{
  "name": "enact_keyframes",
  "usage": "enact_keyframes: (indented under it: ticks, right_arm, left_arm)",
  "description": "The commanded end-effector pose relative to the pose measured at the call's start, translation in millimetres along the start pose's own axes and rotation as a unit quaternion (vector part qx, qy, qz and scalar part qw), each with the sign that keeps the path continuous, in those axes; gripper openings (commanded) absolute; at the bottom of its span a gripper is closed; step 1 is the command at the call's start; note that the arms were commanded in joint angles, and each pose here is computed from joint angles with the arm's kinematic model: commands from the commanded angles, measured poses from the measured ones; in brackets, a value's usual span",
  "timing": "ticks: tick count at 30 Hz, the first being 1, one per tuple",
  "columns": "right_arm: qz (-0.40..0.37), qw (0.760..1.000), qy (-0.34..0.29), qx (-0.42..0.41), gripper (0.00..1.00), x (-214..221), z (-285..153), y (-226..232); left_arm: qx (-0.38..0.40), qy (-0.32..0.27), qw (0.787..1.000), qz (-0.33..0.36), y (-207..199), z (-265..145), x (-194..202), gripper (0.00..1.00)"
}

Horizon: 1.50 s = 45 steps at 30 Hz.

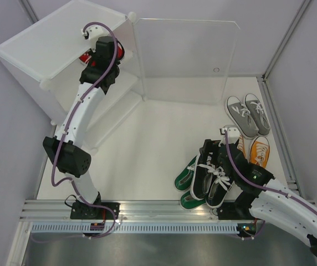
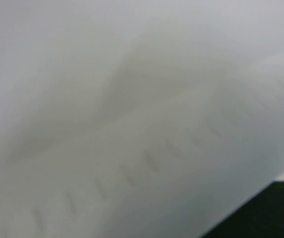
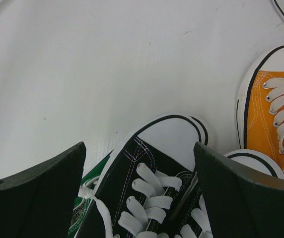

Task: Place and organize the shoes in the shoe cabinet

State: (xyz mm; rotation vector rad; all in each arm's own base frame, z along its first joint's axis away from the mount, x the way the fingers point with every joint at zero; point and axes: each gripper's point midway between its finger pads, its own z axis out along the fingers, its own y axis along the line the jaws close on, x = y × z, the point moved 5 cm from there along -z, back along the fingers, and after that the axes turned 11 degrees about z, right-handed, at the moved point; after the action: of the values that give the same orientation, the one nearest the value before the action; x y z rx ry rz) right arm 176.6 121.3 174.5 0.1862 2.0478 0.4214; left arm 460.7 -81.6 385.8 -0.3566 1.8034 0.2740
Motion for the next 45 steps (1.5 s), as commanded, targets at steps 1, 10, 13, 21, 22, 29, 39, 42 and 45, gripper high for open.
enact_keyframes:
  ticks: [1, 10, 13, 21, 22, 29, 39, 42, 45]
  right_arm:
    - [-0.002, 1.0, -0.006, -0.003, 0.92, -1, 2, 2]
    - [-0.001, 1.0, -0.007, -0.006, 0.92, -2, 1, 3]
    - [0.001, 1.0, -0.008, -0.008, 0.92, -2, 0, 2]
    - [0.002, 1.0, -0.006, -0.01, 0.92, -1, 0, 2]
    - [0.002, 1.0, -0.007, -0.011, 0.92, -1, 0, 2]
    - [0.003, 1.0, -0.008, -0.012, 0.92, 0, 0, 2]
    - [0.001, 1.0, -0.007, -0.012, 0.92, 1, 2, 2]
    - [0.001, 1.0, -0.008, -0.013, 0.92, 1, 1, 2]
    - [0.001, 1.0, -0.007, -0.013, 0.92, 1, 1, 2]
  left_arm:
    - [-0.039, -0.025, 0.999, 0.028, 16, 2, -14, 0.25]
    - [-0.054, -0.05, 0.997, 0.031, 6, -33, -24, 0.84]
    - [-0.054, -0.042, 0.998, 0.007, 8, -37, -14, 0.92]
    - [-0.07, 0.0, 0.997, 0.016, 9, -25, 31, 1.0]
    - [-0.071, 0.001, 0.997, 0.017, 8, -23, 32, 0.99]
    - [-0.075, 0.004, 0.997, 0.016, 10, -12, 31, 0.56]
    - [-0.126, -0.019, 0.992, 0.0, 37, -14, 11, 0.1]
    - [-0.134, -0.021, 0.991, -0.006, 42, -12, 10, 0.08]
    - [-0.12, -0.015, 0.993, -0.003, 38, -6, 12, 0.09]
